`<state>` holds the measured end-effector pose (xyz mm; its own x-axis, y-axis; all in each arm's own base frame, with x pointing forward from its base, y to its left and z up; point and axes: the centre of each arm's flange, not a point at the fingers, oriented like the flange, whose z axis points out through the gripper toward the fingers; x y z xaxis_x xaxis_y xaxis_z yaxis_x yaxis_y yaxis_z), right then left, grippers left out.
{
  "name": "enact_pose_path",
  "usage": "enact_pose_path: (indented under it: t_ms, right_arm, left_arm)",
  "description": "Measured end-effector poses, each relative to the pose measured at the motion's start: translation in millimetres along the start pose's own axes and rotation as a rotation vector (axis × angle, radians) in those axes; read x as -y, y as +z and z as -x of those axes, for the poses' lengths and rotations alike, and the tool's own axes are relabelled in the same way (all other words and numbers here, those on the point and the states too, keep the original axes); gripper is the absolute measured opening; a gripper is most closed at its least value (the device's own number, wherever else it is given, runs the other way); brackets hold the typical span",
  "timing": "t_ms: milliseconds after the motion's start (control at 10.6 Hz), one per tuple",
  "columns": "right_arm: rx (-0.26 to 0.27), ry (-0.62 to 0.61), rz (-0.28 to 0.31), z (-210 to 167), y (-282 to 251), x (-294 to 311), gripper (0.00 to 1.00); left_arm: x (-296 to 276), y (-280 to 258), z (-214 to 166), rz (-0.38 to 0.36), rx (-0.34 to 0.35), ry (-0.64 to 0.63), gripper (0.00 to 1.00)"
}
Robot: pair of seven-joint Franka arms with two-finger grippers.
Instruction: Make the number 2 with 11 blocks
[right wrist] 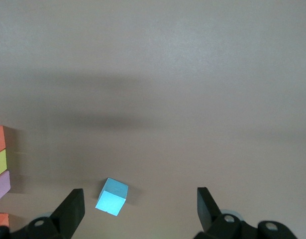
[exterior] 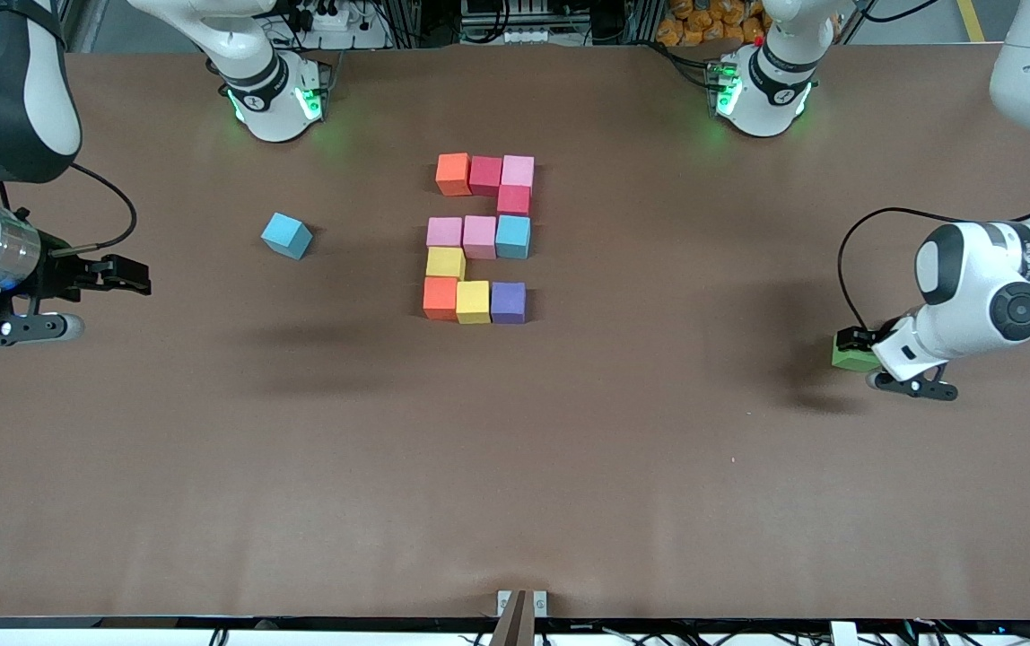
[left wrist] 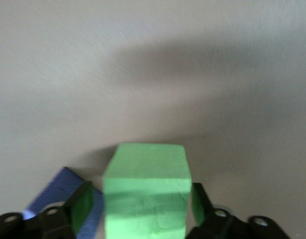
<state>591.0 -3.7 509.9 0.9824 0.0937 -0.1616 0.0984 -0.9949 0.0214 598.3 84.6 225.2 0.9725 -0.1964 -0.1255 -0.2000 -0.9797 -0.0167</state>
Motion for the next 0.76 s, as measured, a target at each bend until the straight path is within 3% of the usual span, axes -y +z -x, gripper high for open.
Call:
enact_pose_path:
  t_ms: [95,379,568,758]
  right_arm:
    - [0.000,0.000,0.000,0.0,0.0,-0.2,1.00]
    - [-0.001,0.003,0.000,0.0,0.1,-1.5,1.00]
    - [-0.001,0.004,0.000,0.1,0.1,-2.2,1.00]
    - [-0.001,0.005,0.000,0.1,0.3,-2.6,1.00]
  left_arm:
    - [1.8,-27.5,-4.8,-0.014,-0.002,-0.002,1.00]
    - [-19.1,-179.9,-10.1,-0.005,-0.010,-0.028,1.00]
    - [-36.0,-288.9,2.6,-0.022,-0.050,-0.028,1.00]
    - [-50.7,-344.7,15.8,-0.047,-0.100,-0.031,1.00]
